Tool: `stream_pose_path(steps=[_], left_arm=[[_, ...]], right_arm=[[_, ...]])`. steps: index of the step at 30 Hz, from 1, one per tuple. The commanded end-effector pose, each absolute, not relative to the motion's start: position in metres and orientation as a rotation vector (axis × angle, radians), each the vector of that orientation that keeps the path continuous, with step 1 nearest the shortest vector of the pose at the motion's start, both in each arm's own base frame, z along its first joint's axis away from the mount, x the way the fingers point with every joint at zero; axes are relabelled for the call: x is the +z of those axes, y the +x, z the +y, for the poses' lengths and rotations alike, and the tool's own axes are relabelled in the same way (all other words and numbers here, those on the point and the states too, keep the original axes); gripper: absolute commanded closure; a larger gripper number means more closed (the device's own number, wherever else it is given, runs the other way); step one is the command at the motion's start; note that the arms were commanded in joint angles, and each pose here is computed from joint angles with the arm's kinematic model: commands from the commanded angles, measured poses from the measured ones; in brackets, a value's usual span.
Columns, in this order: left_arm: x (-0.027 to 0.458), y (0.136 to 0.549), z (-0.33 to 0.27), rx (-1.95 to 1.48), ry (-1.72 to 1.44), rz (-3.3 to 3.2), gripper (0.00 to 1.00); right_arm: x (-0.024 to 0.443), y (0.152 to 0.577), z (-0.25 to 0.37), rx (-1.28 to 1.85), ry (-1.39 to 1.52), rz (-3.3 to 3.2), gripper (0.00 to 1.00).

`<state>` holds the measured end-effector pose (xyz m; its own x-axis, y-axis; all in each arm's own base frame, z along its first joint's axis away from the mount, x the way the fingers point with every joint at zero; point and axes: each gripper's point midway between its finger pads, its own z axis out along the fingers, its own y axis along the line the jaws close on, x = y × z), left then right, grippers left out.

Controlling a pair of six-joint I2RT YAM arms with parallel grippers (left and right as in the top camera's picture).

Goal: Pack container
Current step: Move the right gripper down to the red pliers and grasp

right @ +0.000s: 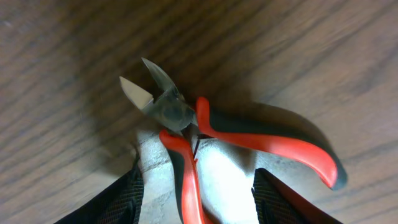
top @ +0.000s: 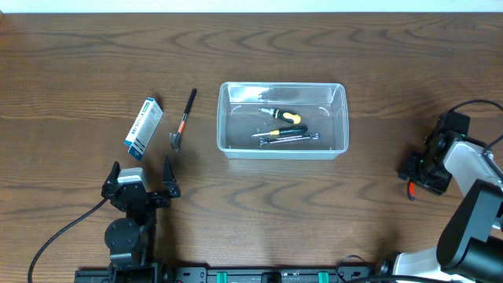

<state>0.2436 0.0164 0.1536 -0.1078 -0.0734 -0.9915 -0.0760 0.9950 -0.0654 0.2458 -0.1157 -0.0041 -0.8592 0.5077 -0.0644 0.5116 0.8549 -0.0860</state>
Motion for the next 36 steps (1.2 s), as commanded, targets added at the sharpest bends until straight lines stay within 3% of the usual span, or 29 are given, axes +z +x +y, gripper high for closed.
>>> stream_pose_path(steps=[1,5,11,15,19,30,36], left_arm=[[0.136,0.244,0.016,0.004,-0.108,1.724,0.02],[0.136,0.244,0.016,0.004,-0.108,1.724,0.02],[0.136,0.244,0.016,0.005,-0.108,1.724,0.02],[0.136,0.244,0.016,0.004,-0.108,1.724,0.02],[0.136,0.244,0.016,0.004,-0.108,1.724,0.02],[0.136,0.244,0.016,0.005,-0.108,1.724,0.02],[0.136,0.244,0.016,0.005,-0.108,1.724,0.02]], right_arm=[[-0.014,0.24,-0.115,-0.151,0.864,3.009,0.42],[-0.021,0.24,-0.111,-0.115,0.867,3.029,0.44],[-0.025,0.239,-0.11,-0.107,0.87,3.042,0.78],[-0.025,0.238,-0.11,-0.106,0.871,3.045,0.81],[-0.025,0.238,-0.108,-0.09,0.871,3.048,0.99],[-0.02,0.242,-0.103,-0.033,0.872,3.05,0.99],[0.004,0.272,-0.108,0.014,0.83,2.998,0.99]])
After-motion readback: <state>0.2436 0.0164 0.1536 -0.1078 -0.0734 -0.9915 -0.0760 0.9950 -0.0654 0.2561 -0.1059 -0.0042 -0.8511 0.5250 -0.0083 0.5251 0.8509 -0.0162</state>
